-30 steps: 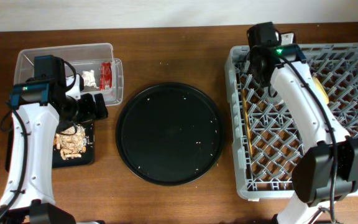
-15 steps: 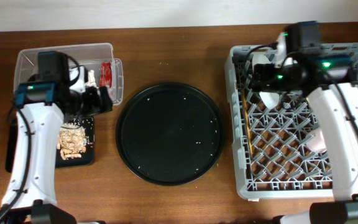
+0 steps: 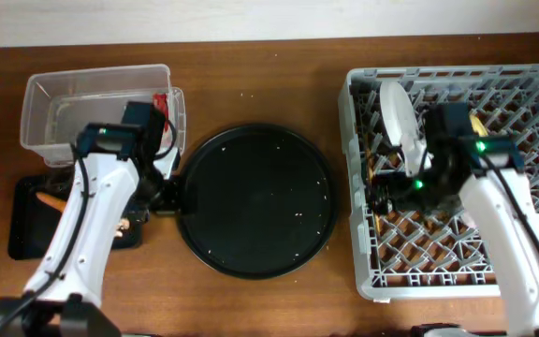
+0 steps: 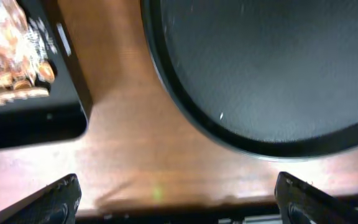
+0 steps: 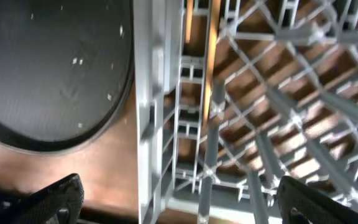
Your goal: Sort waste into correct bins and load items into the dishwasher rack
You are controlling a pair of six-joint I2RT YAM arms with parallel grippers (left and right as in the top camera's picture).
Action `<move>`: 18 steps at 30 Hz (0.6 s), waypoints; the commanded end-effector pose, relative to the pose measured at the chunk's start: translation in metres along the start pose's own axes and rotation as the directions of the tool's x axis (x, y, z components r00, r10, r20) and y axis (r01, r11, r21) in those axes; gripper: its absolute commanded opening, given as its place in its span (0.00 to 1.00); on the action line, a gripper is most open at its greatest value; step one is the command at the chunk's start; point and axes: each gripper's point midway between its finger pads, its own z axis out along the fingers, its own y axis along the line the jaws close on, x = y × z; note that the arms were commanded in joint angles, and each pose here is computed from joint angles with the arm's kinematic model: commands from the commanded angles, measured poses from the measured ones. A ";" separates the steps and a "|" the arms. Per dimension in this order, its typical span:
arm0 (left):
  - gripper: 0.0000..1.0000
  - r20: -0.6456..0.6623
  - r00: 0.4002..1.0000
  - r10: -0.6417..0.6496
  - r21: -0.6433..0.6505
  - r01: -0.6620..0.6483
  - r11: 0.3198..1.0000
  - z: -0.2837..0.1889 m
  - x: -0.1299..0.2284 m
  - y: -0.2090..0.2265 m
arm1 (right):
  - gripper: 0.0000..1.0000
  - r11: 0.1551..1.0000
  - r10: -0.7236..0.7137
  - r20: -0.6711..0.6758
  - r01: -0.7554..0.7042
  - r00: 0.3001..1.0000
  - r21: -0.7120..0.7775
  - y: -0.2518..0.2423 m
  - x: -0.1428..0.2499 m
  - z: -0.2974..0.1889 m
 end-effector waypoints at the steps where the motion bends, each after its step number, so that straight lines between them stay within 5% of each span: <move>1: 0.99 0.167 0.986 -0.002 0.009 0.001 1.000 -0.011 0.014 0.001 | 0.98 0.999 -0.037 0.195 0.037 0.980 0.003 0.003 0.011 -0.021; 5: 0.99 0.518 0.856 0.006 0.029 -0.025 0.999 -0.036 0.023 0.001 | 0.98 0.995 -0.097 0.485 0.091 0.869 0.036 0.009 0.025 -0.064; 7: 0.99 0.678 0.735 0.006 0.037 -0.042 0.998 -0.048 0.038 0.001 | 0.98 0.992 -0.122 0.610 0.088 0.783 0.085 0.007 0.039 -0.095; 10: 0.99 0.775 0.632 0.004 0.041 -0.056 0.998 -0.071 0.051 0.001 | 0.98 0.991 -0.132 0.655 0.096 0.744 0.090 0.009 0.046 -0.107; 18: 0.99 0.778 0.628 0.004 0.041 -0.057 0.998 -0.072 0.051 0.001 | 0.98 0.991 -0.131 0.654 0.096 0.745 0.090 0.009 0.046 -0.107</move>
